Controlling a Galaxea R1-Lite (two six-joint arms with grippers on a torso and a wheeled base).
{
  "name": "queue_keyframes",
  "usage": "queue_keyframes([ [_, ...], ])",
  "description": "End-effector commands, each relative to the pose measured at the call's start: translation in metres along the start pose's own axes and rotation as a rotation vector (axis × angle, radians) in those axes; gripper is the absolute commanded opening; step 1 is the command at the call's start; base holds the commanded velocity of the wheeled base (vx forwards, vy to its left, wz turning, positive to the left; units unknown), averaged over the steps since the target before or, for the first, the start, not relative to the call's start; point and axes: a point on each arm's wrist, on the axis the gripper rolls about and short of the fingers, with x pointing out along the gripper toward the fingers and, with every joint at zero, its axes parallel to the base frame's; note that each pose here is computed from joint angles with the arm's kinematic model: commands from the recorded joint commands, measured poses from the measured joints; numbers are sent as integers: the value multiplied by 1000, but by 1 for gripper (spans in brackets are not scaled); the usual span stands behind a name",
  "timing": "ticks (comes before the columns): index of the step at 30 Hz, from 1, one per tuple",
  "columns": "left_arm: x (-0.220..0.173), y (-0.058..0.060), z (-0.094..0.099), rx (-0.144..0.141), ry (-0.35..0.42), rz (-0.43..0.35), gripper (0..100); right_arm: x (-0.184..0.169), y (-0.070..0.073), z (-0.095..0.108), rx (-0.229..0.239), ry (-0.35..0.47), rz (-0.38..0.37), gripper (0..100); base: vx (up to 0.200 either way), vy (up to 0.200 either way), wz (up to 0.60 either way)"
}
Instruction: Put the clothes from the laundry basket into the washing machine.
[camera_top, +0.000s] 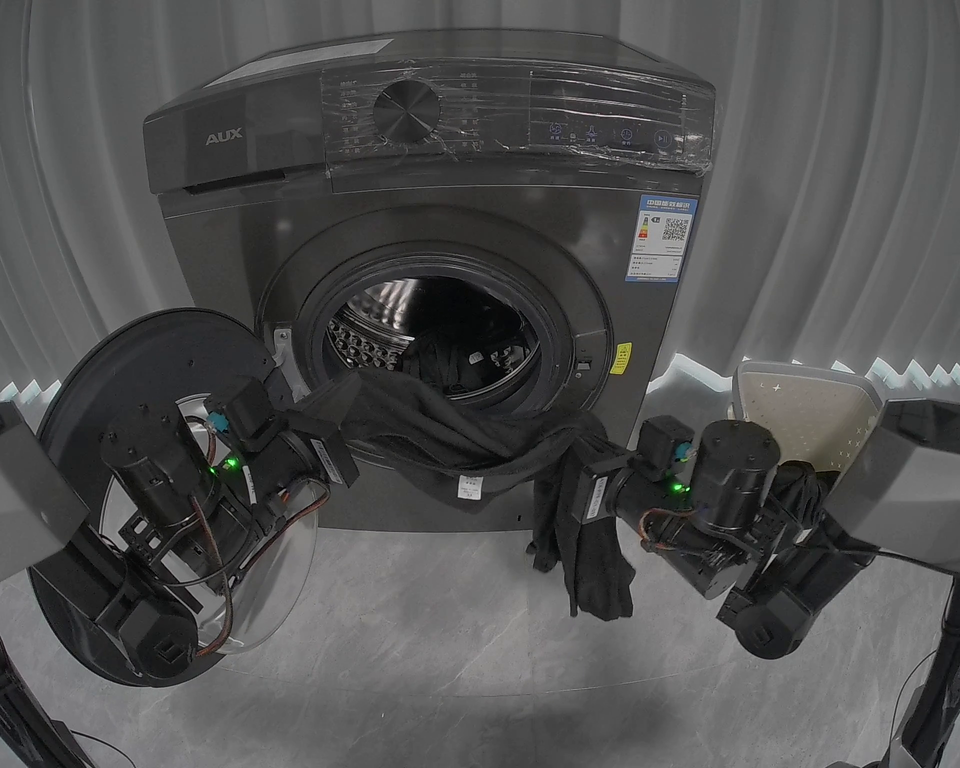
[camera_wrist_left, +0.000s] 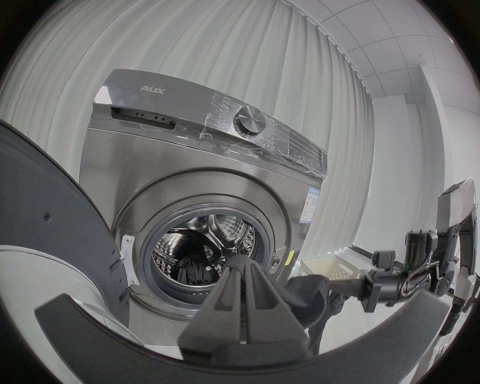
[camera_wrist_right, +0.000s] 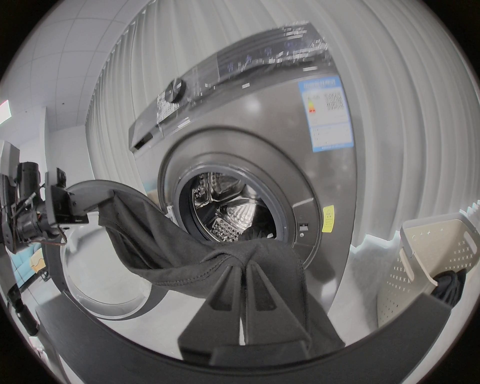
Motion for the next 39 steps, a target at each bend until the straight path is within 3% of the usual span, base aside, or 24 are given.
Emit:
queue_keyframes([
  [1,-3,-7,7,-4,-21,-28,0,-19,-3,22,17,-52,18,0,0,0,0],
  [4,-3,-11,7,-6,-24,-42,0,-22,-3,8,1,3,34,0,0,0,0],
  [6,-3,-16,11,-10,-38,-58,0,-16,1,-21,-9,88,67,0,0,0,0],
  [7,-3,-16,11,-10,-39,-59,0,-15,2,-24,-10,97,70,0,0,0,0],
  [8,-3,-18,13,-12,-47,-66,0,-10,3,-44,-18,149,82,0,0,0,0],
  [11,2,-19,18,-15,-72,-63,0,1,2,-67,-24,199,99,0,0,0,0],
  [18,10,-19,14,-20,-73,-53,0,21,5,-80,-31,196,103,0,0,0,0],
  [19,10,-19,14,-21,-73,-53,0,23,6,-82,-31,195,105,100,0,0,0],
  [29,12,-19,15,-22,-81,-49,0,28,11,-105,-74,222,119,100,0,0,0],
  [39,12,-18,14,-21,-76,-47,0,28,31,-107,-86,217,257,100,0,0,0],
])
